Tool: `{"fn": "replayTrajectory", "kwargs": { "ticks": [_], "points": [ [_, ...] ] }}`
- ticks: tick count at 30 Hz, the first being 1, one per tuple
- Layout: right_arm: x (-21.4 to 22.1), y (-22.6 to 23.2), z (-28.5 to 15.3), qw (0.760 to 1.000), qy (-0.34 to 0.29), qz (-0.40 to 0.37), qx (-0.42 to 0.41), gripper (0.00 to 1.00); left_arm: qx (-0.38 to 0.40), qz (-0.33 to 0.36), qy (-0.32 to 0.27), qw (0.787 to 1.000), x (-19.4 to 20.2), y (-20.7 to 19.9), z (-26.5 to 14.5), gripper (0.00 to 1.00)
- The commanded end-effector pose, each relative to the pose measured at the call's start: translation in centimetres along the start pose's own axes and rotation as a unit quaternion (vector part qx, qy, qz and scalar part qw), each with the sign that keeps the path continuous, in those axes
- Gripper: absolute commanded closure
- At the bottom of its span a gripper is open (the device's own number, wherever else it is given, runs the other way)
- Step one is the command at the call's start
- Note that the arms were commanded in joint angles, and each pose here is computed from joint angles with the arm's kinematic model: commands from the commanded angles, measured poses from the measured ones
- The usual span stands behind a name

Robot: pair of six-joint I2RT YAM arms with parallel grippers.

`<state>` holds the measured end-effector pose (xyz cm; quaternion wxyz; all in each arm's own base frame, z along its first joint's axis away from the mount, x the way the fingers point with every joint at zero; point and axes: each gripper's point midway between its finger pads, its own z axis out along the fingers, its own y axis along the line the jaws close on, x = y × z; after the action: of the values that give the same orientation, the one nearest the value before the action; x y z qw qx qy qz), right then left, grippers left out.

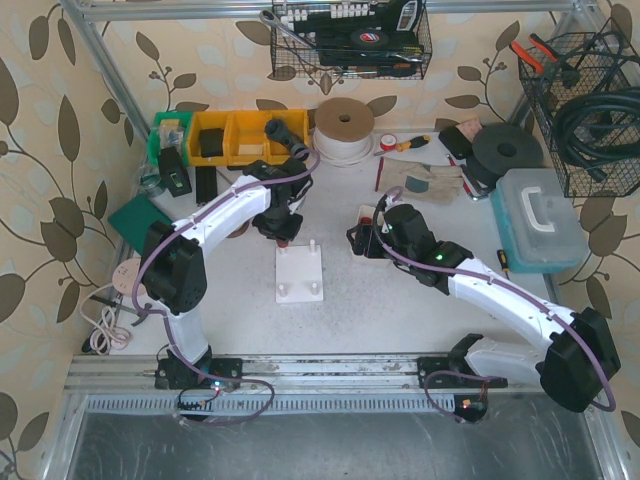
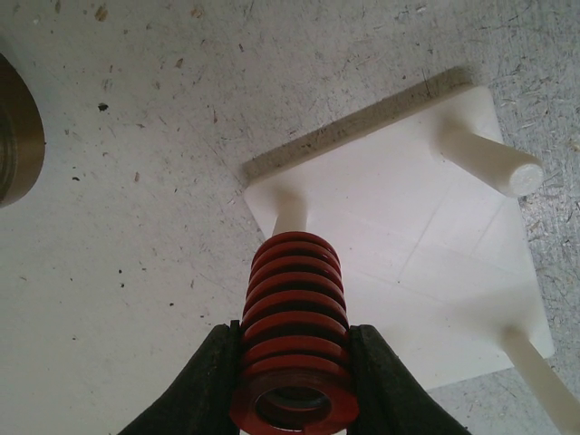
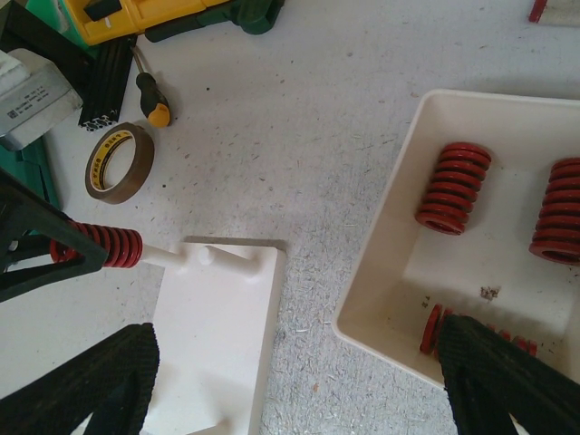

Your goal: Install the large spring

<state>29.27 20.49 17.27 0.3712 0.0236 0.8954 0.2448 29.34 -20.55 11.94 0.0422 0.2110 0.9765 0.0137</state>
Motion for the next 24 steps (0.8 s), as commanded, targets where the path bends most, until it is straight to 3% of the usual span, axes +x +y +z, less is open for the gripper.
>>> {"fn": "replayTrajectory", "kwargs": {
  "ticks": [1,24],
  "points": [
    [0.2,-0.1,0.3,1.000,0.004,0.005,-0.003,0.17,-0.003,-0.001,-0.006,1.000,-0.3,0.7,0.0,1.00],
    [0.3,-0.2,0.3,1.000,0.005,0.007,-0.003,0.17,0.012,-0.005,0.017,1.000,-0.6,0.4,2.5,1.00]
  ]
}}
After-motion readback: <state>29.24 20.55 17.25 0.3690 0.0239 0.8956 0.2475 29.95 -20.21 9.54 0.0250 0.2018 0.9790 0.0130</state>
